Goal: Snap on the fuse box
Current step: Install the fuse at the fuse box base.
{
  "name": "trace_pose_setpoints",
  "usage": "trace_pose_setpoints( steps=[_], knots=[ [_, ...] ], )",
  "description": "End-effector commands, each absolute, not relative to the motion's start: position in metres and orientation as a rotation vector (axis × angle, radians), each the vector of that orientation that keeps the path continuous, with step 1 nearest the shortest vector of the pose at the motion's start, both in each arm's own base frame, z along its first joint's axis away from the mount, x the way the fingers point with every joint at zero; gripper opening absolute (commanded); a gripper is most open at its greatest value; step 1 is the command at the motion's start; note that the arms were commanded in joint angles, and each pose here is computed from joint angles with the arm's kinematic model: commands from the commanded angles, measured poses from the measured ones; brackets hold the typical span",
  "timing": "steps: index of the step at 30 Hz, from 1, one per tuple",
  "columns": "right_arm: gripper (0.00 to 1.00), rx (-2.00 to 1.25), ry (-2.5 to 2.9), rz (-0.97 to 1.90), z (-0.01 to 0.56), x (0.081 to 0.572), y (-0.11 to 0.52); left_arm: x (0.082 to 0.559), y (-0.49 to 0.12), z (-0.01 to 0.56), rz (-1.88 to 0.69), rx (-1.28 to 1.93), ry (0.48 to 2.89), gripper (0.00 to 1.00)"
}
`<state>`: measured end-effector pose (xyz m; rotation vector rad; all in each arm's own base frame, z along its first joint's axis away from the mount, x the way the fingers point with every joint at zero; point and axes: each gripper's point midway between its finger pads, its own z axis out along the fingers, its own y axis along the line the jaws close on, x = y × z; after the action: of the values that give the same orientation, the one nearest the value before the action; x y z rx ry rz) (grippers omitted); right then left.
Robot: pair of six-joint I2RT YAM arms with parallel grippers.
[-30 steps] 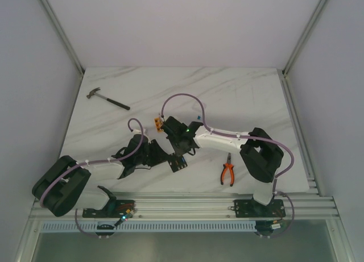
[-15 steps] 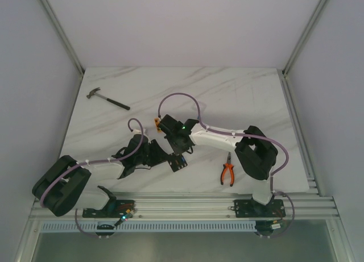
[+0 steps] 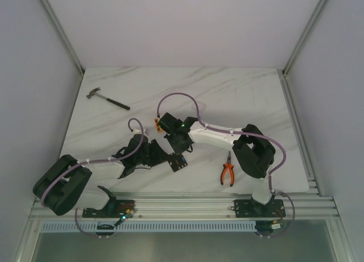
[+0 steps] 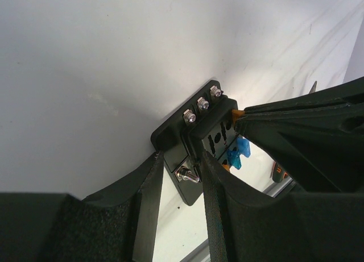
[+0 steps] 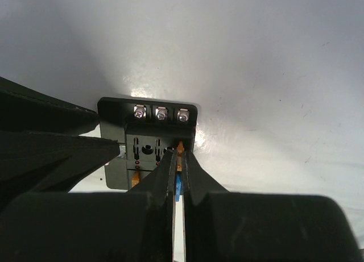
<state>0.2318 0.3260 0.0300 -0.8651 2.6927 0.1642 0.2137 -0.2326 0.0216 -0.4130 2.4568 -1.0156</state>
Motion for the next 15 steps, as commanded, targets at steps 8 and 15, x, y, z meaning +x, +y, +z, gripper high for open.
trace_pose_setpoints(
  steps=[8,15],
  knots=[
    [0.00,-0.998,2.881,-0.235,-0.078,0.210,0.245,0.213,-0.235,0.020,-1.025,-0.411,2.476,0.42],
    [0.00,-1.006,2.753,-0.076,-0.022,0.228,0.270,0.217,-0.243,0.031,-1.068,-0.384,2.449,0.43]
  ],
)
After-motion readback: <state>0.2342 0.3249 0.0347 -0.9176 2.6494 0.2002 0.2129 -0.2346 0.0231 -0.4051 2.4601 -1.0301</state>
